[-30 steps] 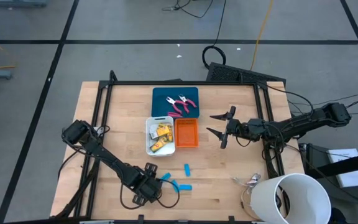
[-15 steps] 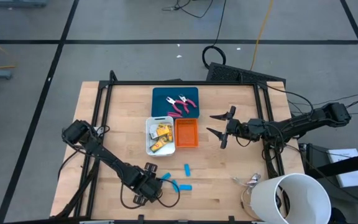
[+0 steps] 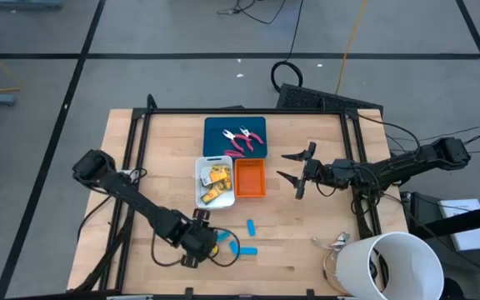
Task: Pick & Place School Supplies
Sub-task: Put the yellow crayon box into the white bin
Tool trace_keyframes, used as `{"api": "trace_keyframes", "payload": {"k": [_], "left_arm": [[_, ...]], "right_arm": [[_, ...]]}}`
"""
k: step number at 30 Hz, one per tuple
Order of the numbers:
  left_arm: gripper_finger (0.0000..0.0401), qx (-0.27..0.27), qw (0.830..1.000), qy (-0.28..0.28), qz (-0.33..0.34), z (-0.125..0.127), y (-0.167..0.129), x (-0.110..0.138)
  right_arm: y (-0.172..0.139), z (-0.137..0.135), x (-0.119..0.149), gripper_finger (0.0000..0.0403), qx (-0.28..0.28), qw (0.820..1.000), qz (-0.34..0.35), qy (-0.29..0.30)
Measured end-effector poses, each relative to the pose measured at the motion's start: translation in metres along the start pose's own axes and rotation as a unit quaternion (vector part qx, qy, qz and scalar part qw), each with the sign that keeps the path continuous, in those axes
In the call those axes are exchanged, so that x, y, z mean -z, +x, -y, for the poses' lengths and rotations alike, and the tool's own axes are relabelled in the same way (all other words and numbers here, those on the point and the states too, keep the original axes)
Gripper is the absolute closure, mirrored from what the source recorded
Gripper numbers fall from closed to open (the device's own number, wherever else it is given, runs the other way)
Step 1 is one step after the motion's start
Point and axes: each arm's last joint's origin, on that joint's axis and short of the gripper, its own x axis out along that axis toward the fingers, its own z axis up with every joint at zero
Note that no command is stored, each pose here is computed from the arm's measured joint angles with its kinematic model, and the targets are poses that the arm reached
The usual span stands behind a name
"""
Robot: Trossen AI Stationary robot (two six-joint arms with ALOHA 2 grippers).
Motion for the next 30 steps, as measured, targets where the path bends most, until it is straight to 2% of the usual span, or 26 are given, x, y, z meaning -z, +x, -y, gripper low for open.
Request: {"api": "trace_keyframes", "payload": {"k": [9, 11, 13, 15, 20, 25, 30], "left_arm": [[0.0192, -0.029, 0.995, -0.050, 0.081, -0.015, -0.044, -0.005], [0.0192, -0.021, 0.996, -0.034, 0.080, -0.014, -0.046, -0.005], [0.0192, -0.008, 0.997, 0.011, 0.074, -0.009, -0.045, -0.003], [0.0191, -0.006, 0.997, 0.026, 0.076, -0.005, -0.039, -0.005], [0.0187, -0.003, 0.999, -0.026, 0.030, -0.008, -0.007, -0.007], [0.0149, -0.014, 0.999, 0.037, -0.019, -0.006, 0.024, -0.003], [0.0104, -0.009, 0.996, 0.083, -0.039, -0.005, 0.034, 0.000]], "right_arm": [[0.000, 0.000, 0.000, 0.0156, 0.000, 1.000, 0.000, 0.000], [0.000, 0.000, 0.000, 0.0156, 0.000, 1.000, 0.000, 0.000], [0.000, 0.000, 0.000, 0.0156, 0.000, 1.000, 0.000, 0.000], [0.000, 0.000, 0.000, 0.0156, 0.000, 1.000, 0.000, 0.000], [0.000, 0.000, 0.001, 0.0156, -0.001, 1.000, -0.003, -0.001], [0.000, 0.000, 0.001, 0.0156, -0.001, 1.000, -0.003, -0.001], [0.000, 0.000, 0.001, 0.0156, -0.001, 1.000, -0.003, 0.003]]}}
